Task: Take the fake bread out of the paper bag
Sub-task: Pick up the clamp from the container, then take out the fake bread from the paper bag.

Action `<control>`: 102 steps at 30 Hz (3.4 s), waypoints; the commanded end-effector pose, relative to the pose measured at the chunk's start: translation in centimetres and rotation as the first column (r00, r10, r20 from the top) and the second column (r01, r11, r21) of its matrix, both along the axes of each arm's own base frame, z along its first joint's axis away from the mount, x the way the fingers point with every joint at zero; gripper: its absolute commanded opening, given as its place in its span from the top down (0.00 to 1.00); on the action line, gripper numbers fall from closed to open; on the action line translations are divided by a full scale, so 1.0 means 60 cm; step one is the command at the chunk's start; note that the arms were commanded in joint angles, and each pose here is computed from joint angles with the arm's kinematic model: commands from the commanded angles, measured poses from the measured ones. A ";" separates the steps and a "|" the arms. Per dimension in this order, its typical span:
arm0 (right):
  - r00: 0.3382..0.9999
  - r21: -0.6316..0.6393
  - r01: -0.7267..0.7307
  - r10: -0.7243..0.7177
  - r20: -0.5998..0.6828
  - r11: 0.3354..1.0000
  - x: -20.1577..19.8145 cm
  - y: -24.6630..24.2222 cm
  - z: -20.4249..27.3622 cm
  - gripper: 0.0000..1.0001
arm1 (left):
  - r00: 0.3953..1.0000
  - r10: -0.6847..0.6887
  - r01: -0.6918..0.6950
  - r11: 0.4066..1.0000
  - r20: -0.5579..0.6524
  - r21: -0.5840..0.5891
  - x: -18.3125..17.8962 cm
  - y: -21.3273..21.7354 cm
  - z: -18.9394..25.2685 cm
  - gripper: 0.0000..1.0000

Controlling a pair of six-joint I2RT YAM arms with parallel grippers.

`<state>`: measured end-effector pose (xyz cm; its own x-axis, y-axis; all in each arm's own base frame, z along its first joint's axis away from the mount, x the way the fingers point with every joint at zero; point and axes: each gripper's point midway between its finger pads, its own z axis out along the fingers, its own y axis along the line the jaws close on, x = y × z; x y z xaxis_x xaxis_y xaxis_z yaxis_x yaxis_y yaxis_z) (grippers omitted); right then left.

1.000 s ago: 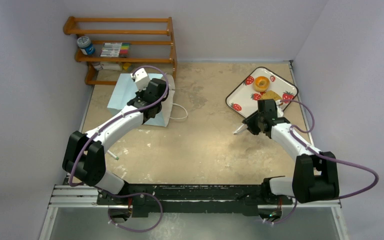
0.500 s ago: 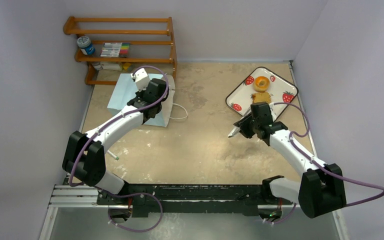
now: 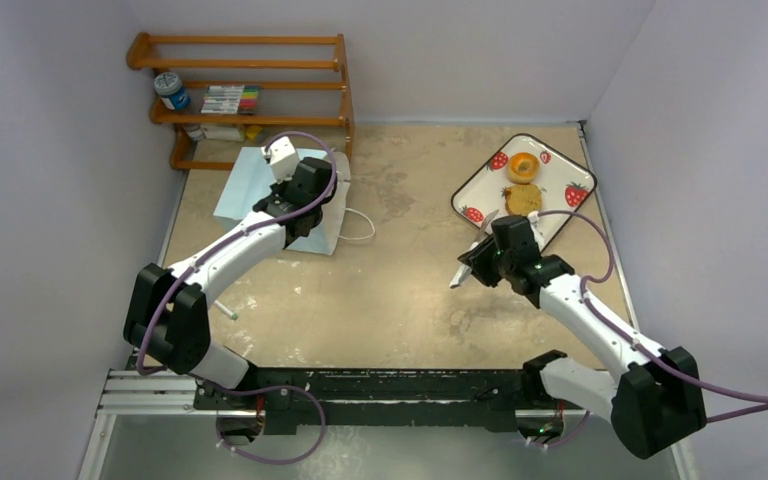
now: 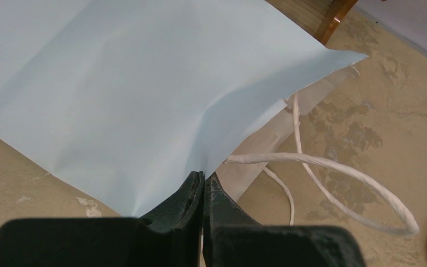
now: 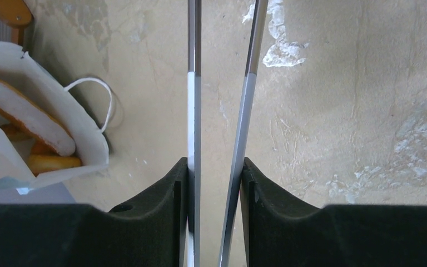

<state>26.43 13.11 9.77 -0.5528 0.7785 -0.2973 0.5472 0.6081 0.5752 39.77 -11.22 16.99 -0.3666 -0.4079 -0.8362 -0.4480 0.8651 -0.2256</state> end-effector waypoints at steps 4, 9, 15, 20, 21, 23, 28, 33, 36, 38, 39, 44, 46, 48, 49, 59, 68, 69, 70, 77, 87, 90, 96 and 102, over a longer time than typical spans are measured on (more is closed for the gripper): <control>0.972 -0.076 -0.136 0.148 0.184 0.988 0.026 0.036 0.076 0.68 | 0.998 -0.054 0.054 0.998 0.029 -0.007 0.003 -0.003 0.025 1.00; 0.893 -0.170 -0.332 0.367 0.259 0.928 0.034 0.094 0.104 0.70 | 0.989 -0.147 0.148 0.989 0.017 -0.015 0.004 -0.025 0.018 1.00; 0.749 -0.327 -0.533 0.615 0.248 0.781 0.032 0.161 0.106 0.71 | 0.970 -0.243 0.243 0.970 -0.012 -0.013 0.001 -0.046 0.013 1.00; 0.621 -0.404 -0.640 0.750 0.230 0.654 0.022 0.218 0.103 0.70 | 0.954 -0.297 0.297 0.955 -0.025 -0.014 -0.005 -0.056 0.015 1.00; 0.598 -0.411 -0.655 0.768 0.231 0.634 0.019 0.229 0.103 0.70 | 0.952 -0.305 0.305 0.952 -0.031 -0.011 -0.007 -0.057 0.015 1.00; 0.557 -0.411 -0.683 0.795 0.240 0.603 0.014 0.249 0.104 0.70 | 0.948 -0.318 0.318 0.948 -0.033 -0.007 -0.011 -0.057 0.018 1.00; 0.477 -0.374 -0.746 0.834 0.277 0.551 -0.007 0.291 0.103 0.70 | 0.936 -0.350 0.351 0.936 -0.043 0.012 -0.019 -0.056 0.028 1.00; 0.392 -0.320 -0.810 0.860 0.328 0.491 -0.031 0.327 0.100 0.70 | 0.919 -0.386 0.389 0.921 -0.084 0.026 -0.031 -0.056 0.029 1.00; 0.350 -0.285 -0.841 0.865 0.361 0.459 -0.041 0.346 0.098 0.69 | 0.915 -0.392 0.397 0.917 -0.100 0.040 -0.040 -0.050 0.032 1.00; 0.328 -0.259 -0.860 0.864 0.382 0.441 -0.046 0.359 0.097 0.69 | 0.918 -0.384 0.390 0.919 -0.103 0.051 -0.046 -0.043 0.038 1.00; 0.320 -0.245 -0.868 0.863 0.390 0.432 -0.049 0.364 0.094 0.69 | 0.920 -0.379 0.385 0.921 -0.101 0.054 -0.048 -0.039 0.042 1.00; 0.284 -0.179 -0.906 0.862 0.419 0.385 -0.061 0.389 0.080 0.69 | 0.925 -0.372 0.376 0.925 -0.079 0.051 -0.058 -0.033 0.062 1.00; 0.272 -0.151 -0.918 0.861 0.429 0.366 -0.067 0.396 0.073 0.69 | 0.929 -0.364 0.367 0.929 -0.069 0.049 -0.060 -0.030 0.071 1.00; 0.258 -0.114 -0.934 0.859 0.442 0.339 -0.077 0.404 0.069 0.69 | 0.930 -0.363 0.366 0.929 -0.060 0.049 -0.061 -0.029 0.079 1.00; 0.250 -0.089 -0.943 0.860 0.445 0.320 -0.085 0.408 0.066 0.69 | 0.930 -0.362 0.365 0.930 -0.056 0.047 -0.062 -0.029 0.083 1.00; 0.317 0.080 -0.945 0.832 0.456 0.317 -0.072 0.426 0.046 0.68 | 0.930 -0.364 0.366 0.929 -0.047 0.043 -0.071 -0.026 0.097 1.00; 0.401 0.246 -0.916 0.759 0.512 0.317 -0.045 0.409 0.043 0.68 | 0.918 -0.393 0.395 0.918 -0.053 0.040 -0.077 -0.030 0.096 1.00; 0.405 0.269 -0.913 0.751 0.521 0.306 -0.045 0.410 0.042 0.68 | 0.916 -0.396 0.398 0.916 -0.059 0.042 -0.079 -0.029 0.093 1.00; 0.409 0.290 -0.911 0.742 0.531 0.294 -0.045 0.411 0.043 0.68 | 0.915 -0.398 0.401 0.915 -0.063 0.042 -0.080 -0.029 0.092 1.00; 0.409 0.382 -0.900 0.705 0.580 0.208 -0.055 0.419 0.047 0.66 | 0.911 -0.405 0.409 0.911 -0.073 0.046 -0.080 -0.030 0.090 1.00; 0.419 0.430 -0.890 0.646 0.638 0.152 -0.062 0.413 0.070 0.63 | 0.907 -0.413 0.417 0.908 -0.087 0.044 -0.083 -0.031 0.083 1.00; 0.424 0.432 -0.888 0.643 0.638 0.157 -0.056 0.416 0.069 0.63 | 0.906 -0.414 0.419 0.907 -0.082 0.040 -0.084 -0.032 0.086 1.00; 0.429 0.427 -0.887 0.650 0.627 0.174 -0.055 0.410 0.064 0.62 | 0.908 -0.412 0.415 0.909 -0.073 0.037 -0.088 -0.030 0.094 1.00; 0.435 0.411 -0.887 0.673 0.598 0.209 -0.057 0.399 0.052 0.60 | 0.908 -0.415 0.417 0.908 -0.058 0.026 -0.089 -0.032 0.101 1.00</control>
<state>23.07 37.49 11.26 -0.9920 0.0018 -0.1262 -0.1252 0.1131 0.9857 33.93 -12.79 19.59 -0.6097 -0.1260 -0.7825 -0.0694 0.9920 -0.1056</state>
